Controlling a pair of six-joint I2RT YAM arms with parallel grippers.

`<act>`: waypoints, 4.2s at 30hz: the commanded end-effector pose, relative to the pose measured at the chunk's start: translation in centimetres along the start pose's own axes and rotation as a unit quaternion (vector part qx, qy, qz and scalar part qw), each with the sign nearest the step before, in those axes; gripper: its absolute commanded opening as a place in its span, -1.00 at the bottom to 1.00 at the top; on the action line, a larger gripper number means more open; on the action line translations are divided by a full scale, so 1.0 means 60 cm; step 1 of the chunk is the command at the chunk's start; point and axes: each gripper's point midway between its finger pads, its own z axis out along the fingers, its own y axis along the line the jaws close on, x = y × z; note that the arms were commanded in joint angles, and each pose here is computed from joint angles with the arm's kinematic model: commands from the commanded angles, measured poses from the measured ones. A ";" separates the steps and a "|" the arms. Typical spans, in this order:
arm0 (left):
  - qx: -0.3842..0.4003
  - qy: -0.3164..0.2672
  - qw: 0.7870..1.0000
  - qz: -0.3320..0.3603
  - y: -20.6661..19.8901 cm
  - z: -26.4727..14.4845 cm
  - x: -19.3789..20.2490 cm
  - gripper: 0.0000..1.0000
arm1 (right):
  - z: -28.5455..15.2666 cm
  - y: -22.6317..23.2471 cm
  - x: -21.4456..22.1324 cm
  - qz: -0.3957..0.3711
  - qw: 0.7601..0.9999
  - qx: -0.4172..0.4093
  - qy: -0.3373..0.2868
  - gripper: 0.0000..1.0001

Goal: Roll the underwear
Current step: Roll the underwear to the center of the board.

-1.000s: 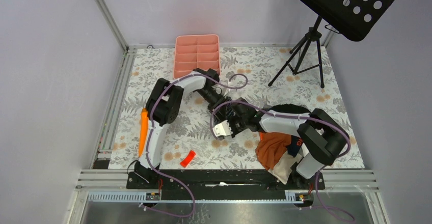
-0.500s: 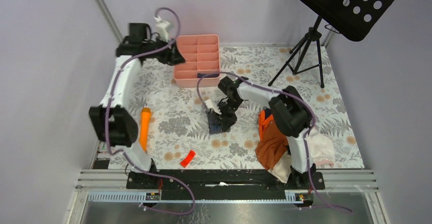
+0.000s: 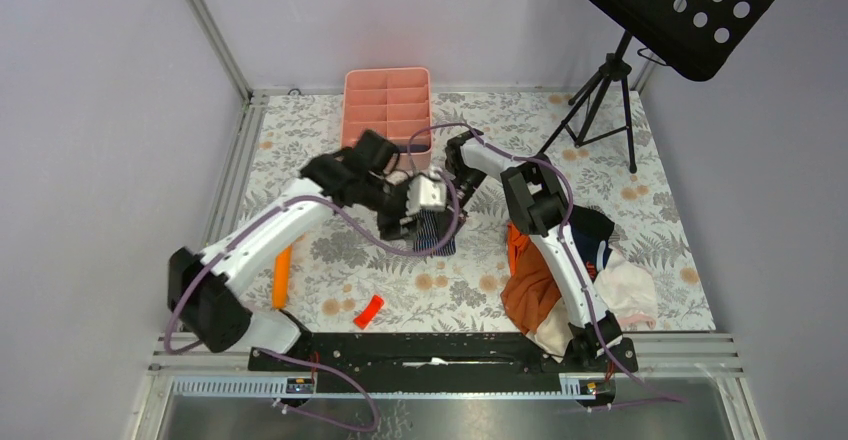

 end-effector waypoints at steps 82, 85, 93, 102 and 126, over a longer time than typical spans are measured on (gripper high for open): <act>0.248 0.111 0.889 -0.368 -0.065 0.276 0.223 -0.85 | -0.481 0.366 -0.135 -0.397 0.636 0.447 -0.487 0.99; 0.260 0.113 0.869 -0.405 -0.059 0.287 0.232 -0.80 | -0.394 0.370 -0.094 -0.415 0.684 0.411 -0.437 0.88; 0.276 0.138 0.843 -0.441 -0.063 0.308 0.265 -0.73 | -0.121 0.211 0.080 -0.498 0.746 0.420 -0.136 0.08; 0.263 0.150 0.841 -0.449 -0.057 0.317 0.290 -0.65 | -0.021 0.121 0.074 -0.560 0.715 0.415 -0.061 -0.20; 0.226 0.115 0.852 -0.458 0.017 0.276 0.265 -0.24 | 0.076 0.006 0.122 -0.522 0.779 0.339 0.077 -0.88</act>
